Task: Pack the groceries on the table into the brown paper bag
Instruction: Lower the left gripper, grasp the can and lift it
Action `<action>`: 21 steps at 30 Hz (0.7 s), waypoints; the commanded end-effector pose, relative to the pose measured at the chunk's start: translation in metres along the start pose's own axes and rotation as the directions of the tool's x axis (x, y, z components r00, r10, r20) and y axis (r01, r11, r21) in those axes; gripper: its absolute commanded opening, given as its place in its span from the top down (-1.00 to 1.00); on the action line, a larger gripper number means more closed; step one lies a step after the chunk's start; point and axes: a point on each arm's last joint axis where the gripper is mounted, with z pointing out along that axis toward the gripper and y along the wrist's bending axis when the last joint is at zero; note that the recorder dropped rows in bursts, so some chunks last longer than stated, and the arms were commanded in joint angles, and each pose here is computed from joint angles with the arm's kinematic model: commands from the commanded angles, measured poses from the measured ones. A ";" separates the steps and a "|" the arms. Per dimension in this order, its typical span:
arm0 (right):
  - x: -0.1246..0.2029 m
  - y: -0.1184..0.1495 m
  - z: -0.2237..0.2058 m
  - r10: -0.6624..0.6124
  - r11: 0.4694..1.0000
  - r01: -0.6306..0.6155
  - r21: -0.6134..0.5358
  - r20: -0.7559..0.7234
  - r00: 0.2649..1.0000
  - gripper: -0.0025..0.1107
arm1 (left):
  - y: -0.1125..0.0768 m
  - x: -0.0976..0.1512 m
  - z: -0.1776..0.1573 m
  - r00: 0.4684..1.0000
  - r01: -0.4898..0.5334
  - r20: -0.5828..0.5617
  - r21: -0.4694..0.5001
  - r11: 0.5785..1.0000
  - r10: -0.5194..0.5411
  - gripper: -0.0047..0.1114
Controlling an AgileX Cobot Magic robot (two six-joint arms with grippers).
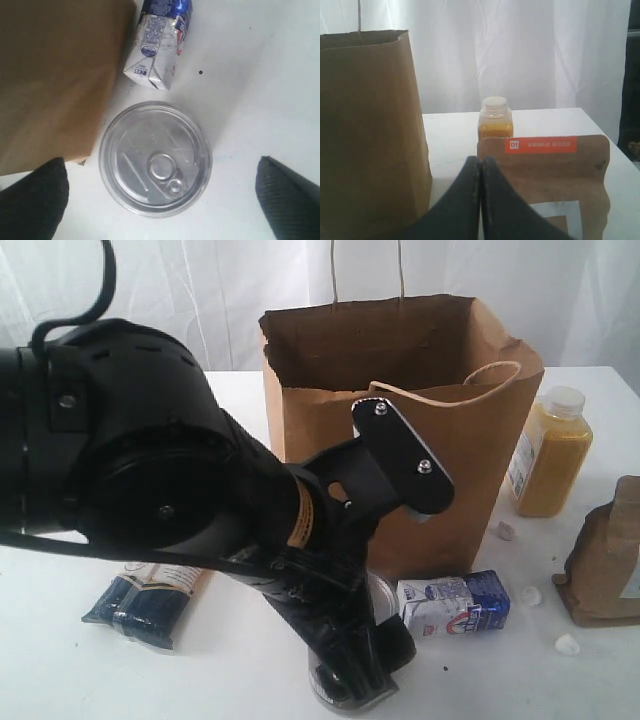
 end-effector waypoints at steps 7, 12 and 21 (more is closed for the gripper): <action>0.001 -0.001 0.000 -0.002 1.000 0.002 0.008 0.005 1.000 0.96 | 0.000 0.000 0.000 1.000 -0.002 -0.006 -0.012 1.000 0.002 -0.90; 0.001 -0.001 0.000 -0.002 1.000 0.002 0.008 0.005 1.000 0.96 | 0.000 -0.002 0.001 1.000 0.024 0.008 -0.011 1.000 -0.024 -0.90; 0.001 -0.001 0.000 -0.002 1.000 0.002 0.008 0.005 1.000 0.96 | -0.004 0.001 0.026 0.998 0.044 -0.053 -0.004 0.999 -0.044 -0.90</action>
